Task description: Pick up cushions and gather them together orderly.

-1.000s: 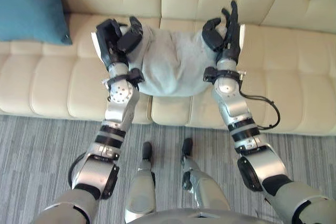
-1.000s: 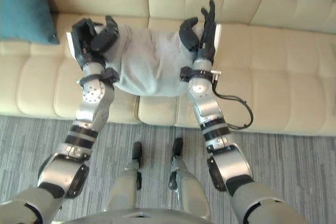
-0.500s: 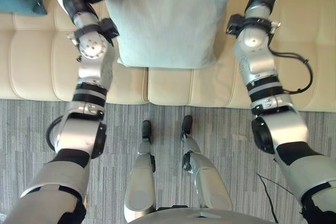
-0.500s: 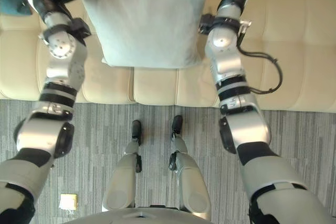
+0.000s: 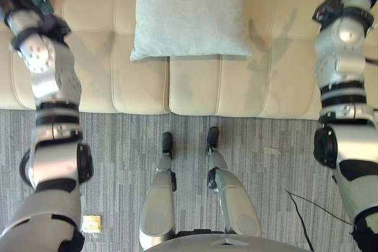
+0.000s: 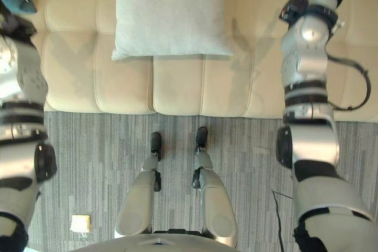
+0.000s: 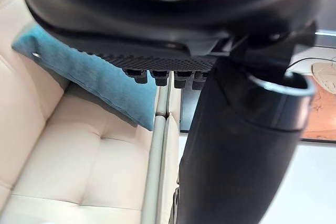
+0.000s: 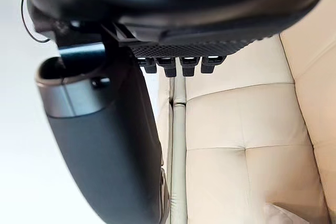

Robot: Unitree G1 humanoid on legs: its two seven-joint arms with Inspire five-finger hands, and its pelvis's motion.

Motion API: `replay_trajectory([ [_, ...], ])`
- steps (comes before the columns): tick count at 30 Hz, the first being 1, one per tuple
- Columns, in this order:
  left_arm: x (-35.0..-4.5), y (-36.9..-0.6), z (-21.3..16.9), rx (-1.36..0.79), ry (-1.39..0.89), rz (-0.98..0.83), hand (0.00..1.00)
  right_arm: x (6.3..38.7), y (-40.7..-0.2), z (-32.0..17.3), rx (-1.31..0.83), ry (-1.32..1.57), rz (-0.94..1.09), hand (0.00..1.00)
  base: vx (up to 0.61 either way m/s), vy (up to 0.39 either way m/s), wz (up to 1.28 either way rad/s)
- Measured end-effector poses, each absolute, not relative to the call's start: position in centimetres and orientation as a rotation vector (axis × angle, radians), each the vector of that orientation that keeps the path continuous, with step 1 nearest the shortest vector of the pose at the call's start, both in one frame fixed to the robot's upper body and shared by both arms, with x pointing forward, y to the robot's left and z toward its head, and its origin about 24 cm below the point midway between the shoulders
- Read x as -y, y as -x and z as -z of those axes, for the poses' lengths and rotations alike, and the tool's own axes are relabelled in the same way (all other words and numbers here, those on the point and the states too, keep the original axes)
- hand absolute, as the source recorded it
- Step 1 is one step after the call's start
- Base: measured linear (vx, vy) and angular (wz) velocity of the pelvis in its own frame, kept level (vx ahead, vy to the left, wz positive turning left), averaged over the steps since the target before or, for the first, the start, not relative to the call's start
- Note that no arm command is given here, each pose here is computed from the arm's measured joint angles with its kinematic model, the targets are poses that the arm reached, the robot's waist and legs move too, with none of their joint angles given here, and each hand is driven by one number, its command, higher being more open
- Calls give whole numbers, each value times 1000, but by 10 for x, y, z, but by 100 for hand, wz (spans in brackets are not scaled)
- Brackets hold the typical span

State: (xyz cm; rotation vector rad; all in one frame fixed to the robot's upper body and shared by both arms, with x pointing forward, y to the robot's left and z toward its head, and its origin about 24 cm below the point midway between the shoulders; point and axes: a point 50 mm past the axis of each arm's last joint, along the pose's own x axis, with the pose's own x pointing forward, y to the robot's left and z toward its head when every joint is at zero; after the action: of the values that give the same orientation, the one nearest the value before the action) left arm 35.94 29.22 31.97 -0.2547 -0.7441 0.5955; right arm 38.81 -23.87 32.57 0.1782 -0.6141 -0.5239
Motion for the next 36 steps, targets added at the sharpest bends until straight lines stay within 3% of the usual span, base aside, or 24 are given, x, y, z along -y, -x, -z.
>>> replay_trajectory([
  [3,-303,-348,-307,770,291,-597,100,246,-382,-321,639,-189,510,100,31,74,-1],
  [6,-312,-335,-255,697,232,-579,100,256,-372,-281,621,-139,478,100,52,68,0],
  [8,-309,-326,-200,569,244,-565,100,265,-364,-234,526,-84,465,100,53,70,6],
  [12,-268,-263,-21,1,297,-508,100,271,-309,-80,126,-63,422,100,64,93,6],
  [14,-254,-238,20,-171,261,-470,100,266,-287,-41,-2,-57,413,100,42,63,4],
  [16,-234,-185,83,-477,219,-427,100,242,-236,26,-234,-75,382,100,62,67,-3],
  [22,-208,-113,138,-815,198,-387,100,211,-152,107,-641,-25,335,100,48,50,-7],
  [28,-206,-99,147,-897,148,-360,100,203,-119,134,-826,-16,319,100,-4,59,-15],
  [36,-206,-103,148,-911,96,-327,100,199,-111,145,-918,-26,306,100,-3,73,-18],
])
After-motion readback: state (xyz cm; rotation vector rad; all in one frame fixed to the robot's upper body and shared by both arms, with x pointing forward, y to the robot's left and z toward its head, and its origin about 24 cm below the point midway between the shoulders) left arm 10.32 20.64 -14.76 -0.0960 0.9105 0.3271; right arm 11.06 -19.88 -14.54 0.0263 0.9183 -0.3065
